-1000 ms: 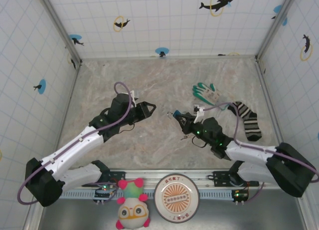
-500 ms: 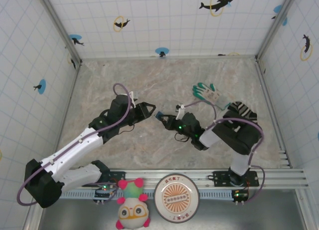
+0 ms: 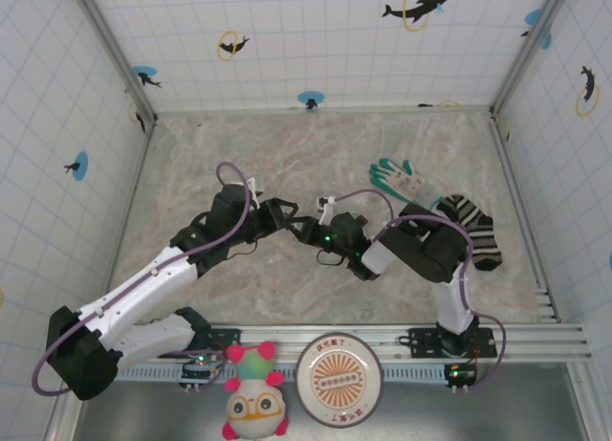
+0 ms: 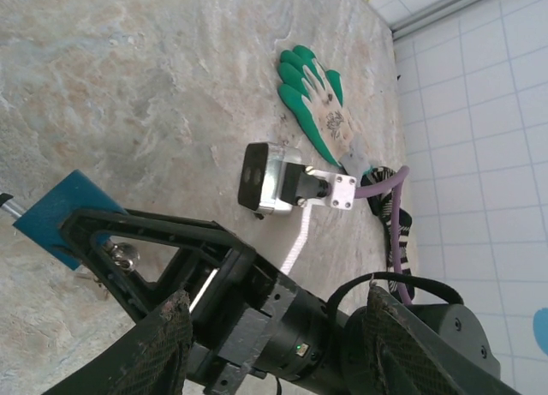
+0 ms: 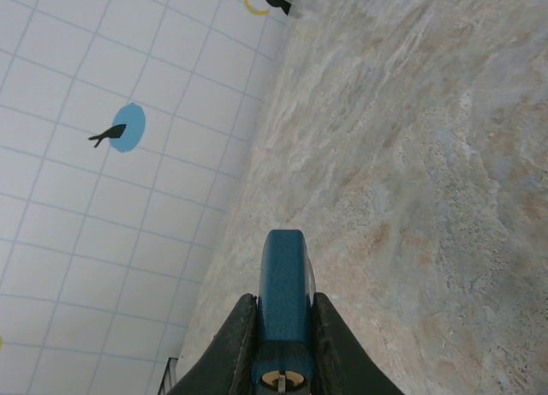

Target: Unlock with the key

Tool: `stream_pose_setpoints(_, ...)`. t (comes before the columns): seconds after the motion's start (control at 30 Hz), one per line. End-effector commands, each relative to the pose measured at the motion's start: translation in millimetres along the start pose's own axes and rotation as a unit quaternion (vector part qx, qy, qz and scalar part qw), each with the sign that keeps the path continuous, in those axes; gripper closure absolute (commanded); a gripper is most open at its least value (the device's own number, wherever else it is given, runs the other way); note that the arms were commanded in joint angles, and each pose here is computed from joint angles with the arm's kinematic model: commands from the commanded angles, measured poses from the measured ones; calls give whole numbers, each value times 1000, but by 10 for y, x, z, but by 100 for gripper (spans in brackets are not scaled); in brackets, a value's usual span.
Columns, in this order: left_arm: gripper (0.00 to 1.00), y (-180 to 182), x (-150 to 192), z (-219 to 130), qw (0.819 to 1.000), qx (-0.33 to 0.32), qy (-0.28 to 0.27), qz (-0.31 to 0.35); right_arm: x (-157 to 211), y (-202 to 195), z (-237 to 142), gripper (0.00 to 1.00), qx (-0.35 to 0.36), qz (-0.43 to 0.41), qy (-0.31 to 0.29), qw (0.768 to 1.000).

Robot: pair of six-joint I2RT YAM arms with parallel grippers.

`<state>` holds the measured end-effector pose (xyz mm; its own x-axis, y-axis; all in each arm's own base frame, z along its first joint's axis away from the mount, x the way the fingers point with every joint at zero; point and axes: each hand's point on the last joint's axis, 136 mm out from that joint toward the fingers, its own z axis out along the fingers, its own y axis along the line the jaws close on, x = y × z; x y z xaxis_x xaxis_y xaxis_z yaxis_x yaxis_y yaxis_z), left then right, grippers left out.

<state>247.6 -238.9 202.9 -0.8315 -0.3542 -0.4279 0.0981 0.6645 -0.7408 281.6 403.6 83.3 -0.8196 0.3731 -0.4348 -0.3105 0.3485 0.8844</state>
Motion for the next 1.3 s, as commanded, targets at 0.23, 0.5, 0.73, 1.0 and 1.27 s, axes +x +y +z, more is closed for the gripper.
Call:
stream_pose_setpoints(0.23, 45, 21, -7, 24, 1000, 1, -3, -9, 110, -162, 139, 100, 23, 12, 14, 1000)
stream_pose_setpoints(0.5, 45, 44, 8, 47, 1000, -1, 1, -9, 128, -264, 140, 88, 49, 14, 22, 998)
stream_pose_setpoints(0.73, 45, 37, 9, 50, 1000, 0, 1, -8, 89, -343, 102, 77, 72, 11, 25, 997)
stream_pose_setpoints(1.0, 45, 46, 6, 38, 1000, -1, -2, -8, 2, -327, -90, 62, 121, -47, 37, 991)
stream_pose_setpoints(1.27, 45, 24, -16, 40, 1000, 2, -5, -8, -177, -287, -389, 61, 145, -73, 19, 986)
